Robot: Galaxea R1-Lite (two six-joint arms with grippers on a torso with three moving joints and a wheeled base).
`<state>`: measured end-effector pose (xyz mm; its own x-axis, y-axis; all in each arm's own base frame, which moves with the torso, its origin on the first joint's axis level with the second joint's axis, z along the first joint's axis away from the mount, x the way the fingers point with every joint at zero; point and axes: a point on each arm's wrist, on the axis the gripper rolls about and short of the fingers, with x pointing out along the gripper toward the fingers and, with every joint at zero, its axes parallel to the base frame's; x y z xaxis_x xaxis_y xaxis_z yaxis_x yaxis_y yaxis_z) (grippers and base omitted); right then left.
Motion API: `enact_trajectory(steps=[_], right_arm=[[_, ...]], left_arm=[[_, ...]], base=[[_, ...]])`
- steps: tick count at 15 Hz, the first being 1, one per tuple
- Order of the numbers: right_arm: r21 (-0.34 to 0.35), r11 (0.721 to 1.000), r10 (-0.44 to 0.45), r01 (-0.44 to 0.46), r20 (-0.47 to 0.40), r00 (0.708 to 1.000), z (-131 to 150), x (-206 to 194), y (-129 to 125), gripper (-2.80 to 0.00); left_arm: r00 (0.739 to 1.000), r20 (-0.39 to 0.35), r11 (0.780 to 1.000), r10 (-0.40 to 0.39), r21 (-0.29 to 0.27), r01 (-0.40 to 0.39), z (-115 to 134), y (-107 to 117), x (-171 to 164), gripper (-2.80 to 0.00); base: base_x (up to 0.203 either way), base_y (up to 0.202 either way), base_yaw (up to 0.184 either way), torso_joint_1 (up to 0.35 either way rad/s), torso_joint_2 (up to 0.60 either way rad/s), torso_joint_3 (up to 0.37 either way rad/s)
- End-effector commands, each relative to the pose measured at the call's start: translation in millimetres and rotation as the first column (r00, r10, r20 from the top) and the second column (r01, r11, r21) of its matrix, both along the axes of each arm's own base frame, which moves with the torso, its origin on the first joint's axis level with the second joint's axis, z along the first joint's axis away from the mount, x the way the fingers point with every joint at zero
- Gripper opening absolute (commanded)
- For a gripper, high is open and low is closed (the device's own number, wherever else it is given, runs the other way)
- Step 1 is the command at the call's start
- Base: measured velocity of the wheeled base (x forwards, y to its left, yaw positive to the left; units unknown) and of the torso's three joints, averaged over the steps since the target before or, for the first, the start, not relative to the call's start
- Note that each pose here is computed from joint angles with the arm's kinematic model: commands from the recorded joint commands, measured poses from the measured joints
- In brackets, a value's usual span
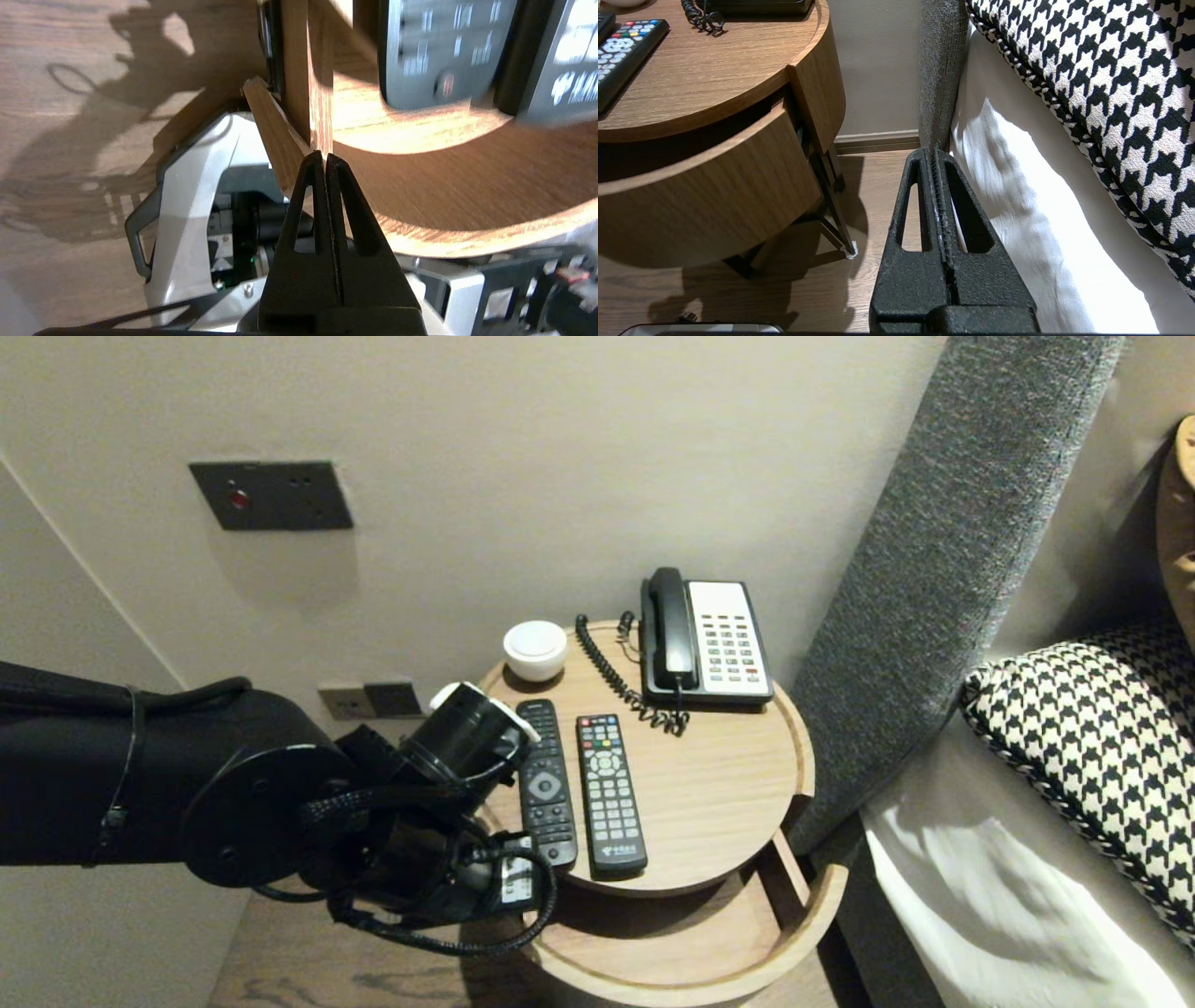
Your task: Open the nightstand drawer
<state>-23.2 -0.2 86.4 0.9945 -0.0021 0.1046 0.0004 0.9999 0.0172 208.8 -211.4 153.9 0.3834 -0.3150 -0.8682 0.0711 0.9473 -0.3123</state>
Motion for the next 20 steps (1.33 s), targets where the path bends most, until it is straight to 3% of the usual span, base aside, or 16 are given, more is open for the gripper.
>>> enact_trajectory(steps=[1, 8, 20], right_arm=[[0.000, 1.000, -0.001, 0.001, -0.040, 0.999, -11.0, 3.3, 0.0, -2.80], [0.000, 1.000, 0.000, 0.000, -0.040, 0.999, -11.0, 3.3, 0.0, -2.80], [0.000, 1.000, 0.000, 0.000, -0.040, 0.999, -11.0, 3.3, 0.0, -2.80]], left_arm=[[1.000, -0.008, 1.000, -0.014, 0.003, 0.014, -0.1, 1.9, -9.7, -2.80], [0.996, -0.068, 0.997, -0.062, 0.044, 0.065, -15.2, 9.1, -36.5, -2.80], [0.994, -0.018, 0.994, -0.105, 0.014, 0.105, -13.5, 11.4, -54.2, -2.80]], base=[[0.000, 0.000, 0.000, 0.000, 0.00, 0.000], [0.000, 0.000, 0.000, 0.000, 0.00, 0.000], [0.000, 0.000, 0.000, 0.000, 0.00, 0.000]])
